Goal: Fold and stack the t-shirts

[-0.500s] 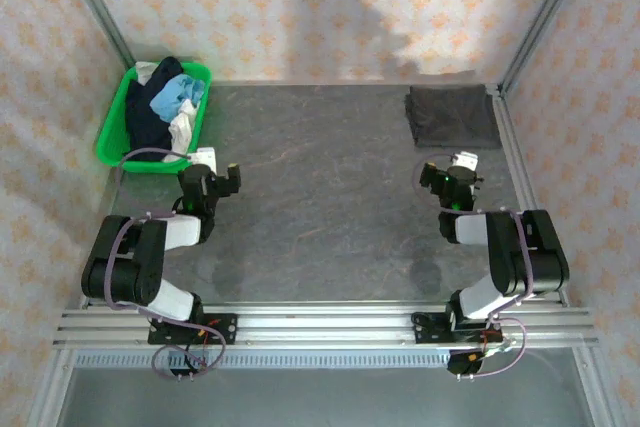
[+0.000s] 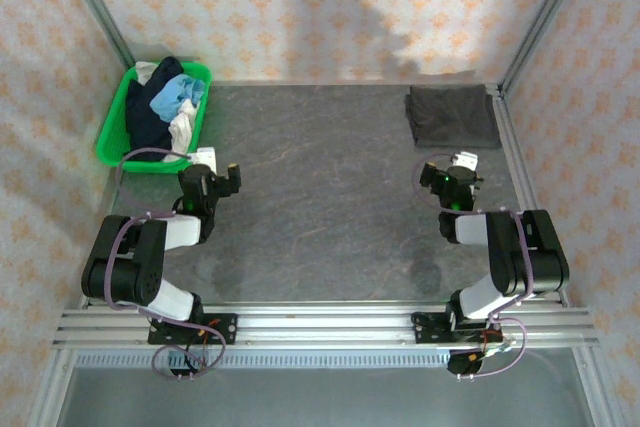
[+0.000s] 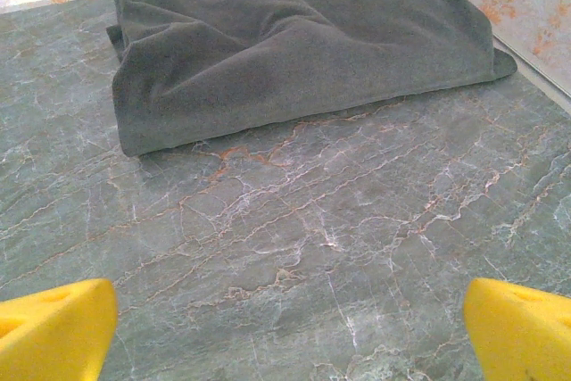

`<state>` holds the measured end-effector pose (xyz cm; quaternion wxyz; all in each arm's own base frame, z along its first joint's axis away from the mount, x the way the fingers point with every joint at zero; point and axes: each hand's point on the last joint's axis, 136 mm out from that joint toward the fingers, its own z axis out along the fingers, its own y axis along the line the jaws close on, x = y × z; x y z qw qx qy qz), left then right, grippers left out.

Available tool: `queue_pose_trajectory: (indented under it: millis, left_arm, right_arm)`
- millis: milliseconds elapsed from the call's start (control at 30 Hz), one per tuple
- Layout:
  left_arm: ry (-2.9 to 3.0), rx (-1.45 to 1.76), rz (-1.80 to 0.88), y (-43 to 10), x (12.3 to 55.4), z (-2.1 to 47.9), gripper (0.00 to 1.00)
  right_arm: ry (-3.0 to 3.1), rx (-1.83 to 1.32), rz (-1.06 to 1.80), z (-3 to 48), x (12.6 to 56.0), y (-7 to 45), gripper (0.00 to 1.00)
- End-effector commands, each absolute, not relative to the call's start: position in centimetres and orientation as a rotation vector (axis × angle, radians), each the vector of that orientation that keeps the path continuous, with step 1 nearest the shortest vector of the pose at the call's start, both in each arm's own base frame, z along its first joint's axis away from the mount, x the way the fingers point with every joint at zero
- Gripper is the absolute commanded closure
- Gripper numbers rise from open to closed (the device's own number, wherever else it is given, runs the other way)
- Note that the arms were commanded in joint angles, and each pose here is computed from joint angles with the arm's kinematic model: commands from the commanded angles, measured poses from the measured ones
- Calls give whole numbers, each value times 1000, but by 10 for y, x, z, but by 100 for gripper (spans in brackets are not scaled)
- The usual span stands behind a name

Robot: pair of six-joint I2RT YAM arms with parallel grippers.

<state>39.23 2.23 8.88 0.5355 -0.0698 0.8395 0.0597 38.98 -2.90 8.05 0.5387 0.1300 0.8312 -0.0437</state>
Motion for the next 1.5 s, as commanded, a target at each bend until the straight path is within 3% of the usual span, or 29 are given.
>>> queue_pose_trajectory:
  millis: [0,300,500,633,733,800,1033,1200,1467]
  left_arm:
    - [1978,-154,148,23,394,93,0]
    - [1975,-157,152,24,394,94,0]
    - [2028,-487,315,55,378,156,0]
    - [2006,-814,338,78,351,206,0]
    - [2067,-664,212,62,371,223,0]
    - [2096,-595,191,58,388,228,0]
    - [2271,-582,351,83,460,217,0]
    - [2430,-551,396,84,500,177,0]
    - [2619,-533,428,82,523,109,28]
  right_arm:
    - [1938,305,-112,90,393,-31,1]
    - [1938,306,-111,90,392,-31,1]
    - [1964,358,-109,141,388,-31,1]
    - [1801,1046,-56,170,344,-72,0]
    - [1899,738,237,179,370,-22,1]
    - [1938,690,349,181,377,-1,1]
    - [2096,567,545,162,391,44,1]
    - [2150,556,533,149,382,47,1]
    - [2208,510,448,141,368,41,1]
